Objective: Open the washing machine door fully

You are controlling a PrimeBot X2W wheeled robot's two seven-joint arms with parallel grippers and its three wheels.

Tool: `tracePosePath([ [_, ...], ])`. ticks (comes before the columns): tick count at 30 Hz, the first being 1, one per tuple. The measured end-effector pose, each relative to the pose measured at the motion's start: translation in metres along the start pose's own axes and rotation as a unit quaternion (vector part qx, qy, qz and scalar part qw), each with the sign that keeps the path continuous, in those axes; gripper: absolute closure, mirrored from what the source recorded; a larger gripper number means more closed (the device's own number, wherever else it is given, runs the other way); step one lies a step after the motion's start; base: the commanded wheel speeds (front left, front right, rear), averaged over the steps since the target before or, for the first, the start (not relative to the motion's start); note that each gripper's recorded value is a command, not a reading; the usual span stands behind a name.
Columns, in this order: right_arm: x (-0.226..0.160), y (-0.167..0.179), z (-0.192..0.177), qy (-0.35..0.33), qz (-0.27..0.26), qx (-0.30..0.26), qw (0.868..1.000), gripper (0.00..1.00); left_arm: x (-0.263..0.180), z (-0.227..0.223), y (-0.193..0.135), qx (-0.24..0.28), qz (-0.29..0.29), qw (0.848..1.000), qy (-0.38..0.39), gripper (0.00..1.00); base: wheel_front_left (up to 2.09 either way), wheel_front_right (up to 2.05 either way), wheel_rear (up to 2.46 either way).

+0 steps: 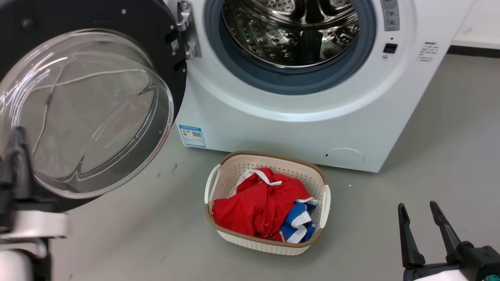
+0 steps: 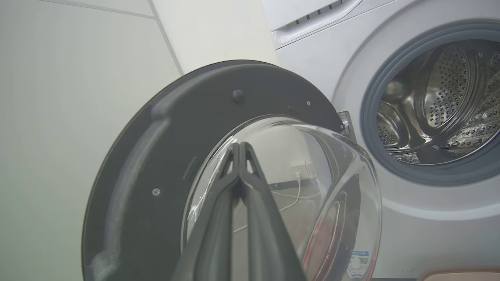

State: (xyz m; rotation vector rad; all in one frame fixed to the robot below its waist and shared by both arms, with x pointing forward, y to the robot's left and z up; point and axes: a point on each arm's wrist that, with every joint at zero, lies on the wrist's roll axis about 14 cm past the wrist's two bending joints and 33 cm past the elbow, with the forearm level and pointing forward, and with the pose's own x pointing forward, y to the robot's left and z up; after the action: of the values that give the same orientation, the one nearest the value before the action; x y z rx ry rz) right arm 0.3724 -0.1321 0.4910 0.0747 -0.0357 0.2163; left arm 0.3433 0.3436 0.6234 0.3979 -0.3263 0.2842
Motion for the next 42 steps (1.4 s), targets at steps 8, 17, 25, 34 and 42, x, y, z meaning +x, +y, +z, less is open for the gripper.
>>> tracePosePath([
  [8, -0.020, -0.011, 0.022, -0.030, -0.023, -0.010, 0.999, 0.00, -0.023, 0.005, -0.079, -0.060, -0.072, 0.996, 0.004, 1.00, 0.00, 0.00, 0.00],
  [17, -0.042, -0.027, 0.039, -0.055, -0.054, -0.018, 0.997, 0.00, -0.046, -0.007, -0.119, -0.107, -0.104, 0.988, 0.038, 1.00, 0.00, 0.00, 0.00],
  [25, -0.052, -0.035, 0.039, -0.055, -0.070, -0.007, 0.996, 0.00, -0.066, -0.021, -0.134, -0.140, -0.109, 0.981, 0.074, 0.00, 0.00, 0.00, 0.00],
  [34, -0.057, -0.037, 0.035, -0.050, -0.074, 0.001, 0.996, 0.00, -0.081, -0.030, -0.147, -0.174, -0.108, 0.973, 0.102, 0.00, 0.00, 0.00, 0.00],
  [42, -0.060, -0.038, 0.032, -0.046, -0.077, 0.002, 0.996, 0.00, -0.086, -0.038, -0.151, -0.179, -0.112, 0.970, 0.116, 0.00, 0.00, 0.00, 0.00],
])
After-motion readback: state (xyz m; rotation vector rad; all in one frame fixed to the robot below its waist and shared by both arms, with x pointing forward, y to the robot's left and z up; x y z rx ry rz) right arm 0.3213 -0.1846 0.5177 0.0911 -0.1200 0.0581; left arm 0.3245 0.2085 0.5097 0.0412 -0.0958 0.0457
